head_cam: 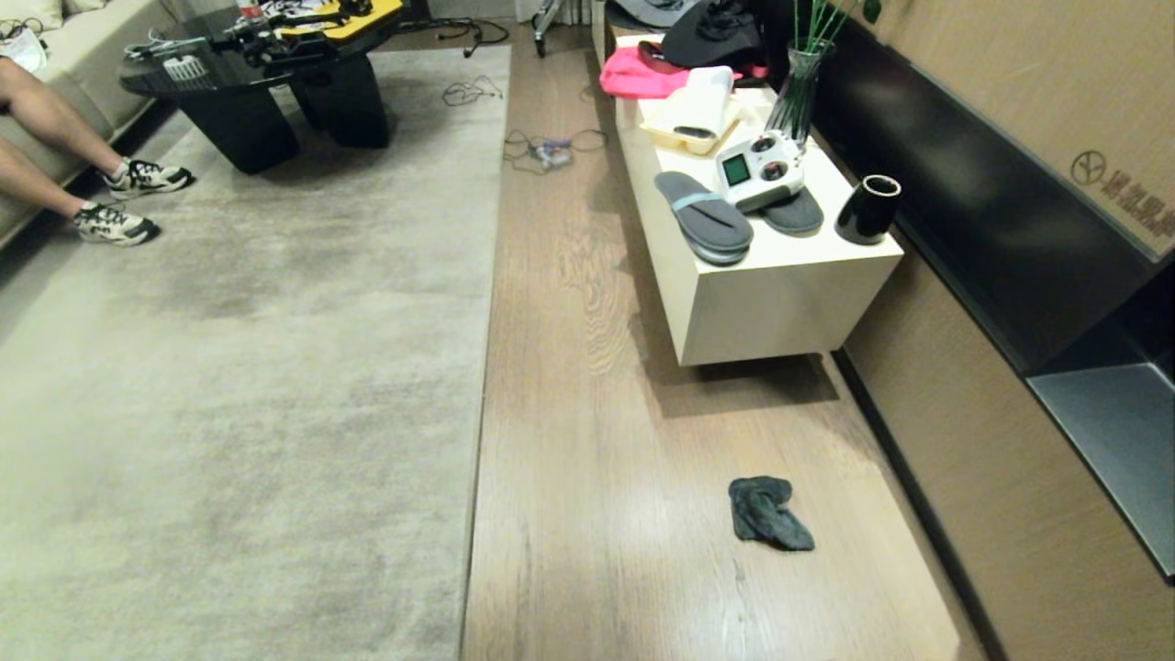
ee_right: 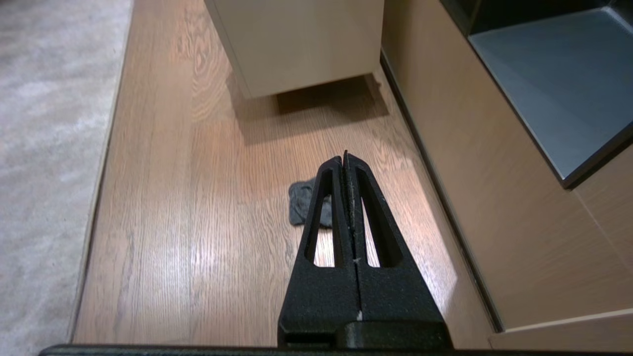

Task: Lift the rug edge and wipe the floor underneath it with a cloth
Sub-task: Pick up the rag

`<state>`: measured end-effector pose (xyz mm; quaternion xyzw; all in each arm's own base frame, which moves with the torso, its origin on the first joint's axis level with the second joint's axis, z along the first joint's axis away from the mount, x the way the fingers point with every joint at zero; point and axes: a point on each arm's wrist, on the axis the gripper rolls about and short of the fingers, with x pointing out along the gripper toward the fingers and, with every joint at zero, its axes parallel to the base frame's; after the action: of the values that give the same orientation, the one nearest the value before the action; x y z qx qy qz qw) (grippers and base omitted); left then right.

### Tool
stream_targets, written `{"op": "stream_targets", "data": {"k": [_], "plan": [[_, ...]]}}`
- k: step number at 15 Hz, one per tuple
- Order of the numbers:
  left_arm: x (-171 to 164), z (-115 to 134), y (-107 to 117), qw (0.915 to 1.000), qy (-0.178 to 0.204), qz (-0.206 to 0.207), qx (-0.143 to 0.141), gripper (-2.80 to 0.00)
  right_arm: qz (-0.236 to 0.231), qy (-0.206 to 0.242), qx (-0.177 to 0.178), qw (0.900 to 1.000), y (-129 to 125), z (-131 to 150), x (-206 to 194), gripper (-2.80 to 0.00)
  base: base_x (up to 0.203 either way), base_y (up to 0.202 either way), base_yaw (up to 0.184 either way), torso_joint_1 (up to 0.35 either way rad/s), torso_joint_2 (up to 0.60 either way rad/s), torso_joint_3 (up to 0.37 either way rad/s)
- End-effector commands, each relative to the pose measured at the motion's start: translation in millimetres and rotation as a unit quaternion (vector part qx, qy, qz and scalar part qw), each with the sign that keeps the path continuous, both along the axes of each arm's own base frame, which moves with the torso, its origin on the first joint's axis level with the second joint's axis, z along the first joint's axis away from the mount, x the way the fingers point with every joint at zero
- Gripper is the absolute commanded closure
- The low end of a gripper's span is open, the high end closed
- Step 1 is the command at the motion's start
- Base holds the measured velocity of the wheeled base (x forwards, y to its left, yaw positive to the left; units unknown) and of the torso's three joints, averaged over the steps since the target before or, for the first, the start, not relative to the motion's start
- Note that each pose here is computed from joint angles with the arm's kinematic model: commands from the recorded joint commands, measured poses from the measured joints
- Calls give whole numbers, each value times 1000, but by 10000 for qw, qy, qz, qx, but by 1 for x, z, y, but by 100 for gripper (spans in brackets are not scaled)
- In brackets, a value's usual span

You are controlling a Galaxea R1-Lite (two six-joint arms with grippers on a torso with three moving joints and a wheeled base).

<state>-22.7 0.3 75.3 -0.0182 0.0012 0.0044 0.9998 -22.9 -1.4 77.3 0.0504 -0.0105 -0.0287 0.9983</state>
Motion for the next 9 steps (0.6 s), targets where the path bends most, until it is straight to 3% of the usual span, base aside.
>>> {"op": "stream_targets", "data": {"k": [1,9], "plan": [[0,0,0,10000,3,2,-2,0,0,6,4,10000,0,0,0,0,0,0,0,7,3,-197],[0,0,0,10000,3,2,-2,0,0,6,4,10000,0,0,0,0,0,0,0,3,3,-198]]}}
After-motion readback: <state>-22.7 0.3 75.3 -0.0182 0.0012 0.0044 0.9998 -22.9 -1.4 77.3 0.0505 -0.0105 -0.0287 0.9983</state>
